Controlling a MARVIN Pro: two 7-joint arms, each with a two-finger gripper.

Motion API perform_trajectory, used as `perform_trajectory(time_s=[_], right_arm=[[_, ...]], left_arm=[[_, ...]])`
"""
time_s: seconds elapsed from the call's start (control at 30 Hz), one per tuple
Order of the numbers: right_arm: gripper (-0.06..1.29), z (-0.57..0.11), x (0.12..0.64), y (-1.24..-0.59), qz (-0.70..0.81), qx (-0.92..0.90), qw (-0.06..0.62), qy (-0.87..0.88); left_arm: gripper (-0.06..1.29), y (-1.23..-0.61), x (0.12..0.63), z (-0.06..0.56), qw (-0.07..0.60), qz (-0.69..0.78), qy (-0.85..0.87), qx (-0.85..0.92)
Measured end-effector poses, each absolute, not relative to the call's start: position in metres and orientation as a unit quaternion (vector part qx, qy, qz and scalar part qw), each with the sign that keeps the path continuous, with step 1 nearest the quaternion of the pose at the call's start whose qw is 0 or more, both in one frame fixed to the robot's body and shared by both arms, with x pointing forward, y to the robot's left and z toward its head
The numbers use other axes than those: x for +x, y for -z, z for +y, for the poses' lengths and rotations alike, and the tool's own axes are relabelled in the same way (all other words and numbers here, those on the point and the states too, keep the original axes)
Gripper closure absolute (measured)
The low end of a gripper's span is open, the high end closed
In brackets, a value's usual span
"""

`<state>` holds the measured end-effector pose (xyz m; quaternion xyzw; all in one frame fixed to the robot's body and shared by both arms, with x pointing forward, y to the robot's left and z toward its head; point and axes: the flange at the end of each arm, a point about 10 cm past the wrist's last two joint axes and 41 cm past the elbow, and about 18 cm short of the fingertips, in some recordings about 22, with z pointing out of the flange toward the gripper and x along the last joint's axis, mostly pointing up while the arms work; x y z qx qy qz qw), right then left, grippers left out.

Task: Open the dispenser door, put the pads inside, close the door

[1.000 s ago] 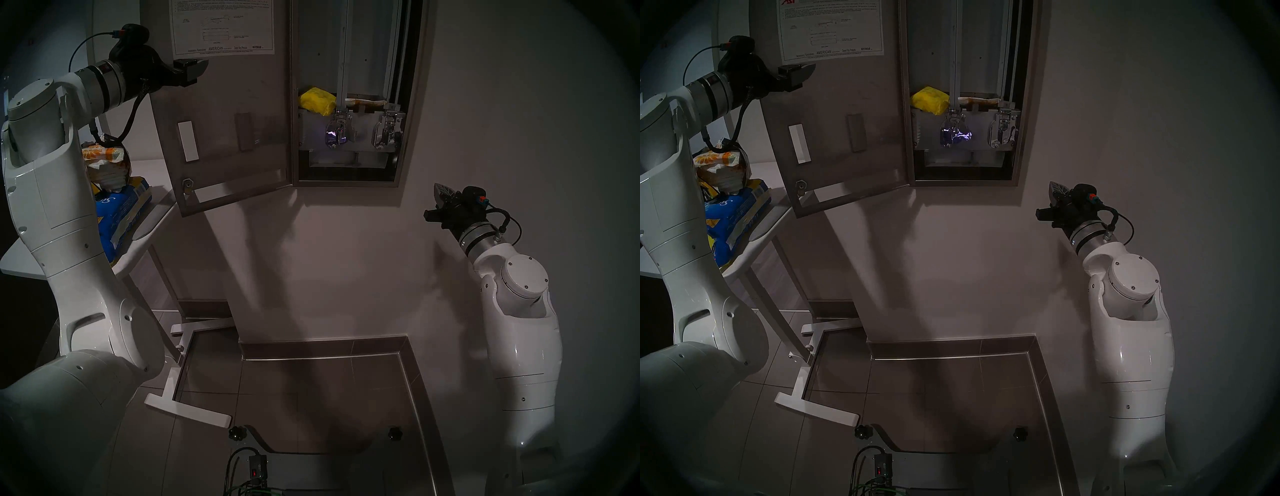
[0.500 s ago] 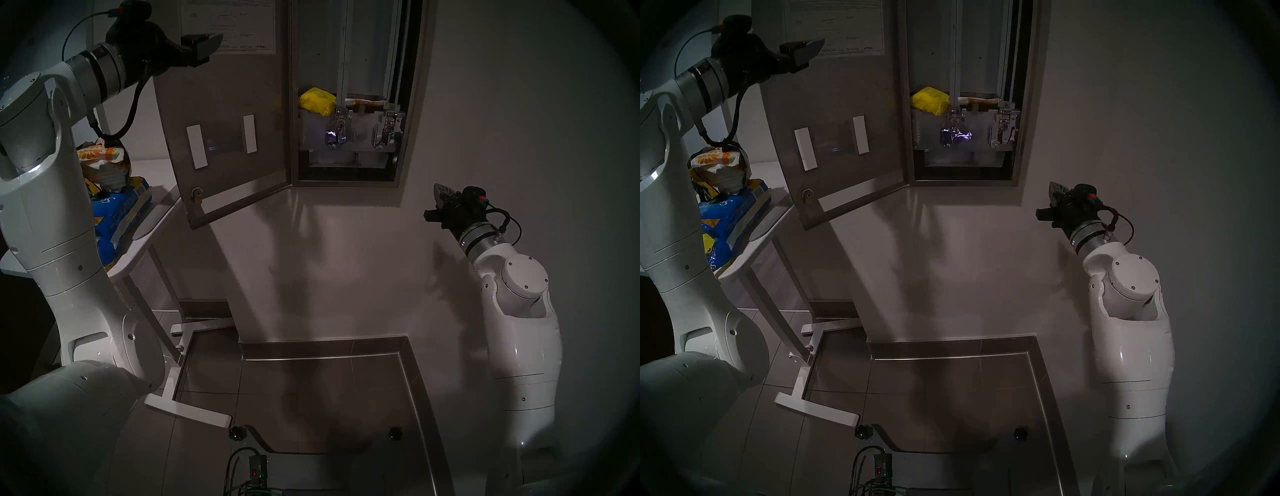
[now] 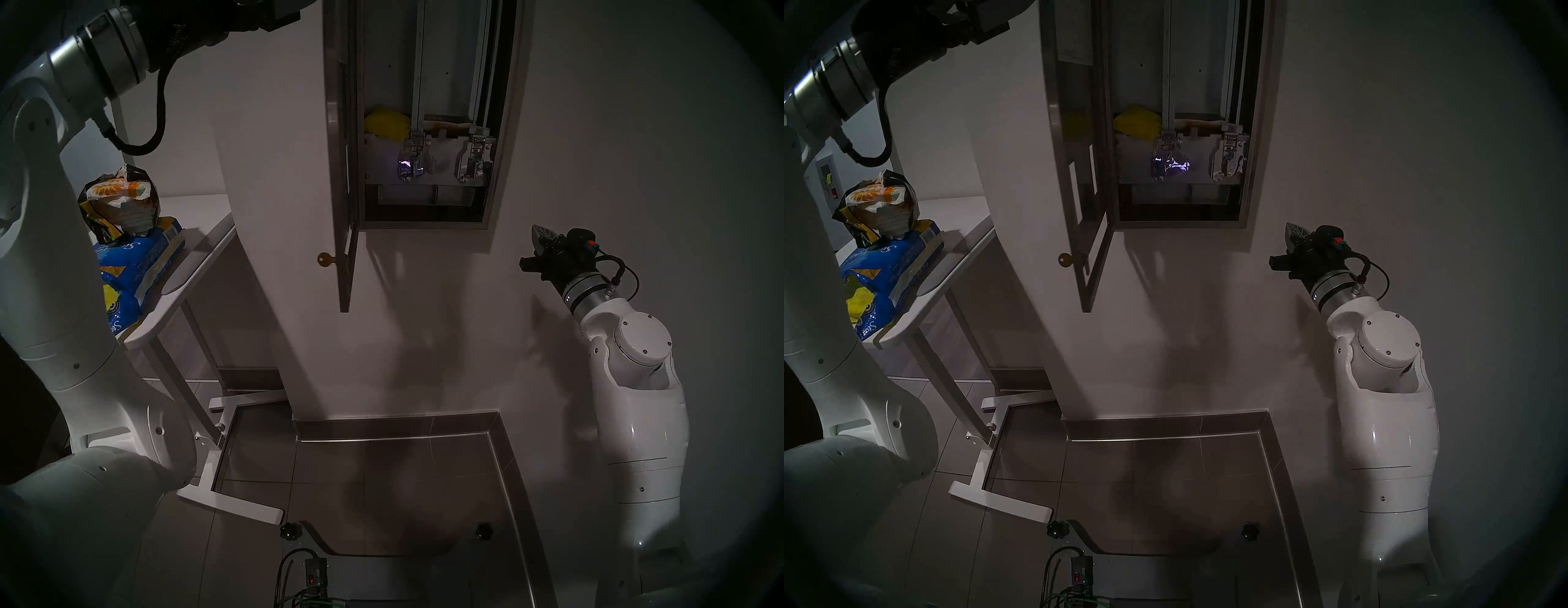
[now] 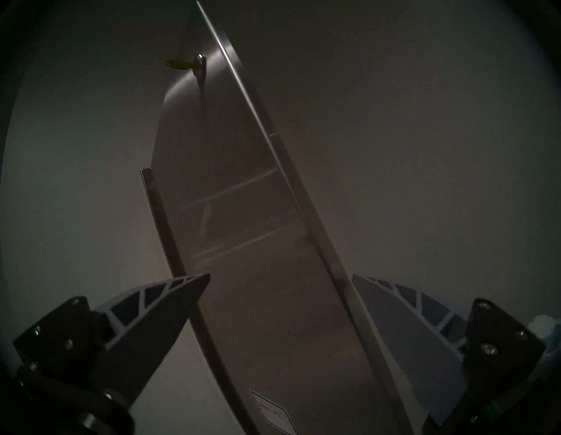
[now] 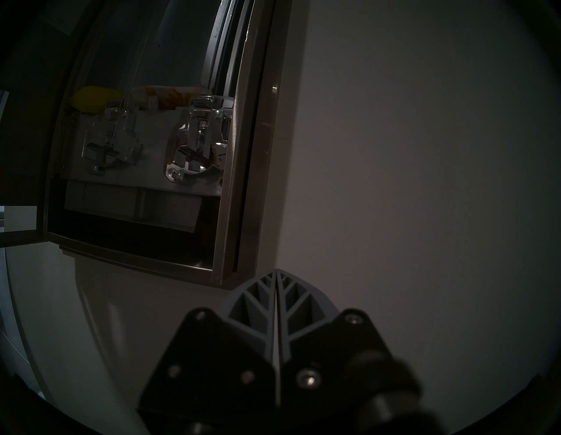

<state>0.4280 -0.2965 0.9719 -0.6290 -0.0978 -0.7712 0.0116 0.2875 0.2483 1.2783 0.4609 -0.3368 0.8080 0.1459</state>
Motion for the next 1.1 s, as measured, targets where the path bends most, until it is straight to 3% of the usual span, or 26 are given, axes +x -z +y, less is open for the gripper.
perform_trajectory(time_s=[0.33, 0.5, 0.53, 0.57, 0.6, 0.63, 0.7, 1.1], right_arm=[[1.25, -0.297, 0.428, -0.972, -0.098, -0.629, 0.011, 0.771], [1.25, -0.297, 0.428, -0.972, -0.098, -0.629, 0.01, 0.771], [1.25, -0.297, 0.428, -0.972, -0.098, -0.629, 0.01, 0.771], [1.25, -0.297, 0.428, -0.972, -0.098, -0.629, 0.01, 0.771], [1.25, -0.297, 0.428, -0.972, -0.098, -0.629, 0.01, 0.771], [1.25, -0.297, 0.428, -0.972, -0.098, -0.629, 0.01, 0.771], [1.25, -0.297, 0.428, -0.972, -0.098, -0.629, 0.01, 0.771], [1.25, -0.297, 0.428, -0.972, -0.099, -0.629, 0.009, 0.771]], left_arm=[[-0.04, -1.263, 0.272, 0.255, 0.19, -0.357, -0.787, 0.466], [0.01, -1.252, 0.273, 0.252, 0.176, -0.37, -0.774, 0.483], [0.1, -1.25, 0.274, 0.249, 0.167, -0.376, -0.77, 0.487], [0.33, -1.246, 0.275, 0.245, 0.155, -0.384, -0.765, 0.493], [0.85, -1.242, 0.277, 0.242, 0.144, -0.389, -0.76, 0.5], [1.27, -1.237, 0.281, 0.239, 0.131, -0.395, -0.754, 0.508], [1.22, -1.229, 0.287, 0.234, 0.108, -0.404, -0.743, 0.522], [1.25, -1.197, 0.322, 0.21, 0.022, -0.438, -0.701, 0.563]])
